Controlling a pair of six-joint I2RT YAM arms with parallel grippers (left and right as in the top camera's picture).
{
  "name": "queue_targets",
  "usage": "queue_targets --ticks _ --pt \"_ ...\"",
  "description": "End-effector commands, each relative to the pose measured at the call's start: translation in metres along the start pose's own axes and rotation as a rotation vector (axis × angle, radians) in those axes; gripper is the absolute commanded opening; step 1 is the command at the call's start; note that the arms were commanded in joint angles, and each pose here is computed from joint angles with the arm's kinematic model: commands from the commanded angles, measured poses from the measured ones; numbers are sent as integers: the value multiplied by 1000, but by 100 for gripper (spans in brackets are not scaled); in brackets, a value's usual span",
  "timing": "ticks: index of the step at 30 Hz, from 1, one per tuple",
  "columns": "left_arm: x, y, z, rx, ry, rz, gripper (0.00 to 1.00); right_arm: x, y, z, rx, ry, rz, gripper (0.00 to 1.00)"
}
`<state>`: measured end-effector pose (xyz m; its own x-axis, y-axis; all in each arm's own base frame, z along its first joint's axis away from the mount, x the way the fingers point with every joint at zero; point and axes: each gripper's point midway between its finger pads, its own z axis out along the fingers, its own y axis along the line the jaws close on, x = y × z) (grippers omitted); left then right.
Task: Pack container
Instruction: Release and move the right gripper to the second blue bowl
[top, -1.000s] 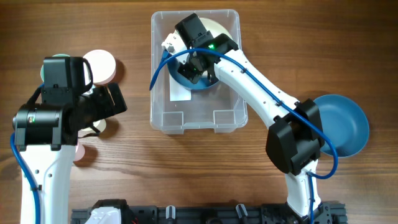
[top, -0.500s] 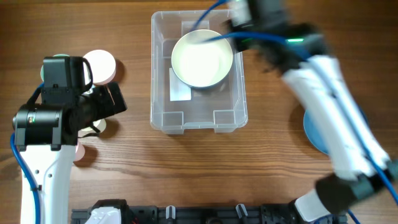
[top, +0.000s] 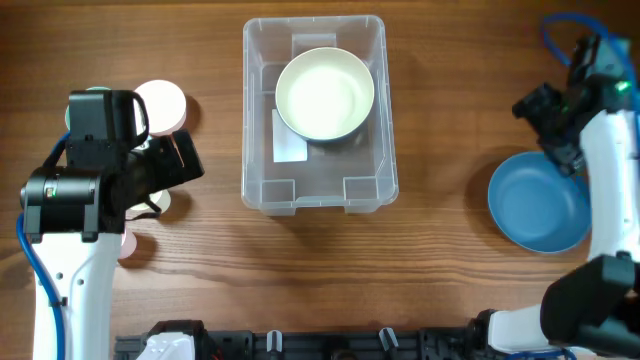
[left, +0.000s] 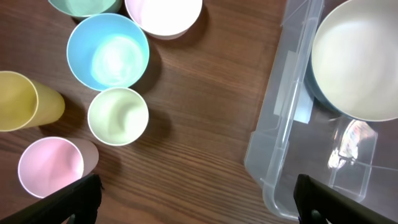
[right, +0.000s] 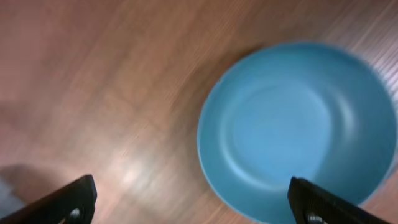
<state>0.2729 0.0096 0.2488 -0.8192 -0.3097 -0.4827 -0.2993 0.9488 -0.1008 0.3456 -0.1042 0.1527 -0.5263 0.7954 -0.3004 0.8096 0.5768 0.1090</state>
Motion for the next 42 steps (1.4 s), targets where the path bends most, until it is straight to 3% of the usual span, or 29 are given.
queue_targets --ticks 1,6,9,12,14,23,29,36,42 --pt "-5 2 -4 -10 -20 6 100 30 -12 55 29 70 14 99" --pt "-5 2 -4 -10 -20 6 100 48 -16 102 31 101 9 92" --pt "-5 2 -4 -10 -20 6 100 51 -15 117 38 115 7 79" --pt "-5 2 -4 -10 -20 6 100 53 -12 122 34 122 5 50" --pt "-5 2 -4 -10 -20 6 100 52 -12 123 34 121 5 39" --pt "-5 2 -4 -10 -20 6 100 62 -17 143 70 164 0 34" --pt "-5 2 -4 -10 -20 6 100 57 -12 144 50 142 2 4" --pt "-5 2 -4 -10 -20 6 100 29 25 127 -91 87 -200 4" --pt "-5 2 -4 -10 -20 6 100 0 91 47 -258 -68 -436 4"
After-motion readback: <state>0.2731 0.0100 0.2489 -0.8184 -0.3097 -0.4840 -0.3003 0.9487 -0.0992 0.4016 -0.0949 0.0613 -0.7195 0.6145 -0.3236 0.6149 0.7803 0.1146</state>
